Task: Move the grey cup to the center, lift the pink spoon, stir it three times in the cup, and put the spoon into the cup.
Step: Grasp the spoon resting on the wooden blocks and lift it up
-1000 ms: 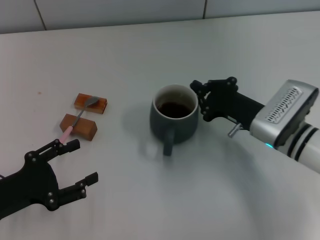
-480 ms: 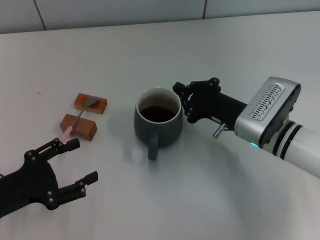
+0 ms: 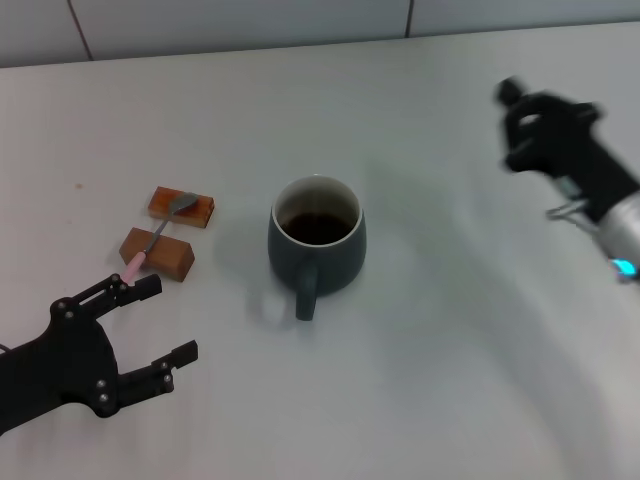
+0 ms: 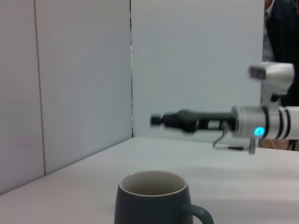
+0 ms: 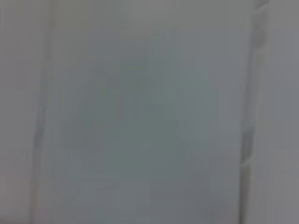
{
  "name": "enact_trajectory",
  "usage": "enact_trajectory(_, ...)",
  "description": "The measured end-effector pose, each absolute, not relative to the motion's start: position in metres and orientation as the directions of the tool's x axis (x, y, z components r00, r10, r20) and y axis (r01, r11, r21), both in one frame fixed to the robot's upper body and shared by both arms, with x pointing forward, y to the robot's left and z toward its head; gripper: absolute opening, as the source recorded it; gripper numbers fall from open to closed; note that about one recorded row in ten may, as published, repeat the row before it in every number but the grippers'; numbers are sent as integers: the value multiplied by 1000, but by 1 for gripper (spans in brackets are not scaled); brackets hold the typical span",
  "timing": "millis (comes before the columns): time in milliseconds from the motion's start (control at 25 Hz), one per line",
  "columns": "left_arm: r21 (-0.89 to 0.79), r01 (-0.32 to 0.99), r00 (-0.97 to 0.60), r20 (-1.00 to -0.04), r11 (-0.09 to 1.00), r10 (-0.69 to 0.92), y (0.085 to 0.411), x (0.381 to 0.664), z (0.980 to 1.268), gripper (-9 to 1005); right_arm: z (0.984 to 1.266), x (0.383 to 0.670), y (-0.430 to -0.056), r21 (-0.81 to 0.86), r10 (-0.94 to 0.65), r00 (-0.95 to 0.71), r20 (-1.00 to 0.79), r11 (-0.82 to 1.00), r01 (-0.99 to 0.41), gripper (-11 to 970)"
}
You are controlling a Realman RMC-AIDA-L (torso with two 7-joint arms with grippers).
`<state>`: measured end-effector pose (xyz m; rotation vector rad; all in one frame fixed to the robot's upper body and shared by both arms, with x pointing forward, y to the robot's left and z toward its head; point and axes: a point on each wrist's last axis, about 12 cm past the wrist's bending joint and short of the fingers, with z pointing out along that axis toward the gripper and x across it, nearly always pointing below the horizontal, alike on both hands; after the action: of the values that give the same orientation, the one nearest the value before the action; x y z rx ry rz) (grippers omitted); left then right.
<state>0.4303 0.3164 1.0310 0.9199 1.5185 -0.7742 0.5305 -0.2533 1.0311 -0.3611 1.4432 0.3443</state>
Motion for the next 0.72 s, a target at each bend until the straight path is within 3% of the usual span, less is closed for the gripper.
enact_trajectory(280,18,881,-49,-991,473,129,315,431,1031,795,1055,482,-296,84,246,189,-951,789,-608,27)
enact_trajectory(520,18,883,-46,-991,470,125,315,431,1032,794,1046,441,-303,52,162,62,-985,619,-784,28)
enact_trajectory(720,17,884,-46,-991,468,123,314,431,1032,793,1027,421,-305,72,42,-58,-997,564,-822,28)
